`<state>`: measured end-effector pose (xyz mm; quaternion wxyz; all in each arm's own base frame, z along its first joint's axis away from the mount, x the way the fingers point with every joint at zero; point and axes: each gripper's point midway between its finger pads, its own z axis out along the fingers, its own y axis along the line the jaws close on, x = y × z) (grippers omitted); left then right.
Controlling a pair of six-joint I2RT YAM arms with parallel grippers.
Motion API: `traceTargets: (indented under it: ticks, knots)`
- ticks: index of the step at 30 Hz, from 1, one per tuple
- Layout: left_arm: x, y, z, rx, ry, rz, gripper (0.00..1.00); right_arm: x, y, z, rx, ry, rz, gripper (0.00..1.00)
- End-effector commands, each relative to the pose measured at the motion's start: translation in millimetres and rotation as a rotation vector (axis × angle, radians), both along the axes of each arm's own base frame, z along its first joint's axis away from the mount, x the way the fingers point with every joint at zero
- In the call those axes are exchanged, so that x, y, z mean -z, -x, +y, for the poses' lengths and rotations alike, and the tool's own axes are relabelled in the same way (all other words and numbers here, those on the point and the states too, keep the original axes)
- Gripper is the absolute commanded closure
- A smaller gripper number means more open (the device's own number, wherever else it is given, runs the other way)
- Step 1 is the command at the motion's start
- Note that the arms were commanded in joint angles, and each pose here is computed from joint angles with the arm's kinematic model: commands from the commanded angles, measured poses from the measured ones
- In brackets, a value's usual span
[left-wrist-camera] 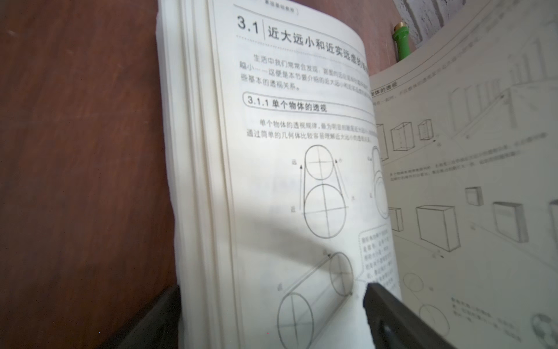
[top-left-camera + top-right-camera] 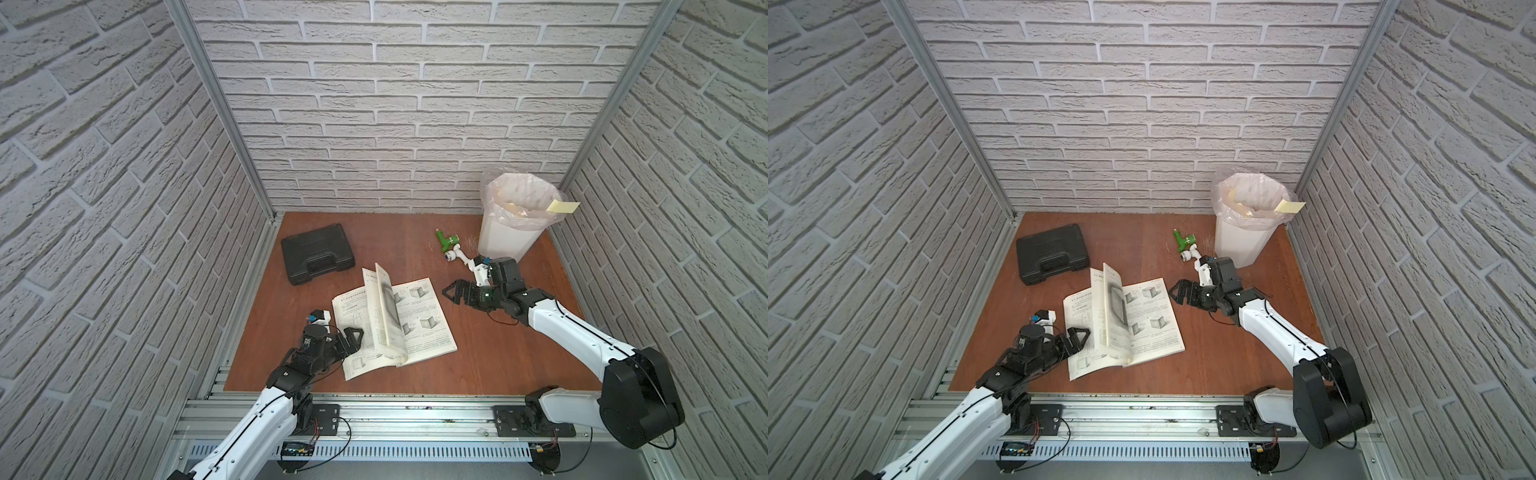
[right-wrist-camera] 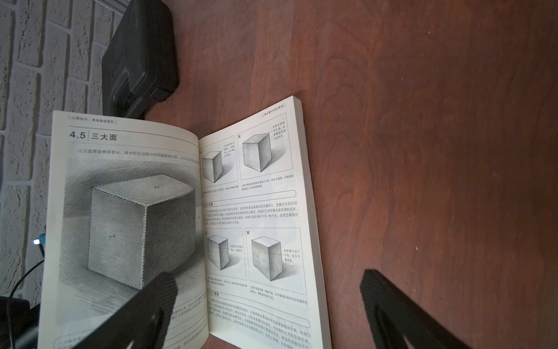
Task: Peel off the used sticky note
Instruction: Turn the page of the book at the center of the board.
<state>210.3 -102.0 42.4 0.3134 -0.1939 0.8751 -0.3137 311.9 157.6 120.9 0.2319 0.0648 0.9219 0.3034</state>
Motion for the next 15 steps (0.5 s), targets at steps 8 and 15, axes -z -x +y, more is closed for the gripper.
traceTargets:
  ticks: [8,15]
  knots:
    - [-48,-23,-22,0.064,0.122,-0.182,0.02,1,0,4,-0.008,-0.021,-0.019,0.00]
    - [-59,-39,-36,0.110,0.146,-0.193,0.02,-3,4,2,-0.004,-0.025,-0.024,0.00]
